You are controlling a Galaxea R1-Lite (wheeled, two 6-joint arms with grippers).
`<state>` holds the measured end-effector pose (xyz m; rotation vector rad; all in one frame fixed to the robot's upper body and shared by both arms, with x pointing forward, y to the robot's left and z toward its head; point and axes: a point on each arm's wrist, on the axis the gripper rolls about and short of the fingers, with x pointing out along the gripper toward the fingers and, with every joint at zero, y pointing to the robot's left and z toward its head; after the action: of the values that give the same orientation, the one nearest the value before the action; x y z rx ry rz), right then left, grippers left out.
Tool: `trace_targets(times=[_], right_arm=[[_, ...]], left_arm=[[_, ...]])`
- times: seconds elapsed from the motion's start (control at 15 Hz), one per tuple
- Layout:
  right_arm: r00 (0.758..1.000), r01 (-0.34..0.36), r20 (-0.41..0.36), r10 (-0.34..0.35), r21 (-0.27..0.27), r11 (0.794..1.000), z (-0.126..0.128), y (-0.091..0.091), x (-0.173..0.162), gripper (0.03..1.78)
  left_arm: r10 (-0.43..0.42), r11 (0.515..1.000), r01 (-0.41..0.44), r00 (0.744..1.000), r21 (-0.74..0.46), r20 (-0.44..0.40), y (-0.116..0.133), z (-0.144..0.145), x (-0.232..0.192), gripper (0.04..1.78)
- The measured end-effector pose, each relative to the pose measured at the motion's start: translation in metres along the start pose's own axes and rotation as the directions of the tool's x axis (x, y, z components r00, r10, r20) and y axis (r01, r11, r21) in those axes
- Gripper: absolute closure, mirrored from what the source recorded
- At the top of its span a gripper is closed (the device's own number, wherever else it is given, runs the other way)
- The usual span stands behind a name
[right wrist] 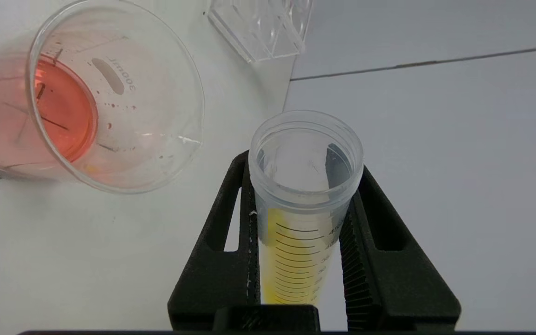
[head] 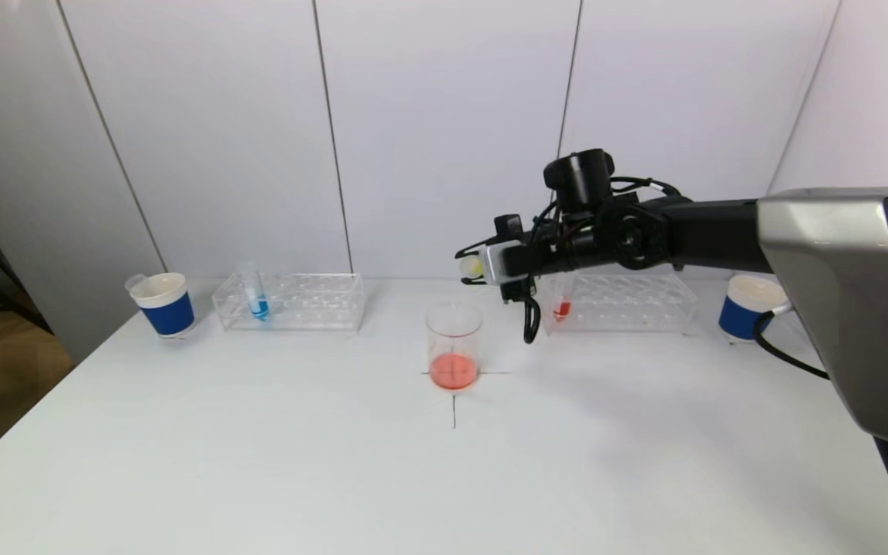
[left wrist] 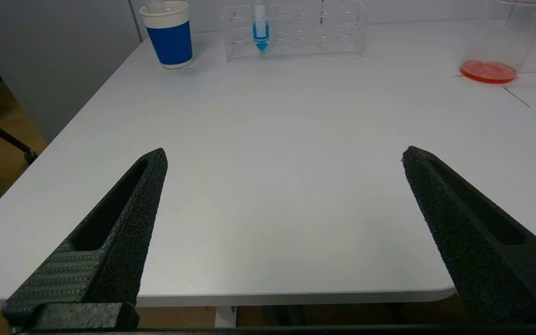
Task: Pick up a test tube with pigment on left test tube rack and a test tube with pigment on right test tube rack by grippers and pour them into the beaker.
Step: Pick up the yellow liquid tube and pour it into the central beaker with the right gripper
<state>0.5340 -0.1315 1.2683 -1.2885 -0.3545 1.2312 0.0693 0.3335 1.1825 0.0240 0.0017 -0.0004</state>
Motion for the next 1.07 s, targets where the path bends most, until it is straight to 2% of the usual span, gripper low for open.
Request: trace_targets(times=[0.47, 0.67, 1.07], right_arm=[[1.000, -0.029, 0.006, 0.030, -0.101, 0.995, -0.006, 0.012, 0.013, 1.27], [0.999, -0.040, 0.007, 0.042, -0.180, 0.983, -0.009, 0.017, 0.018, 1.27], [0.998, -0.056, -0.001, 0.058, -0.278, 0.959, -0.008, 0.022, 0.024, 1.27]], left_arm=[[-0.001, 1.000, 0.001, 1.000, -0.001, 0.000, 0.000, 0.000, 0.000, 0.06], [-0.001, 1.000, 0.001, 1.000, -0.001, 0.000, 0.000, 0.000, 0.000, 0.06], [-0.001, 1.000, 0.001, 1.000, -0.001, 0.000, 0.000, 0.000, 0.000, 0.06]])
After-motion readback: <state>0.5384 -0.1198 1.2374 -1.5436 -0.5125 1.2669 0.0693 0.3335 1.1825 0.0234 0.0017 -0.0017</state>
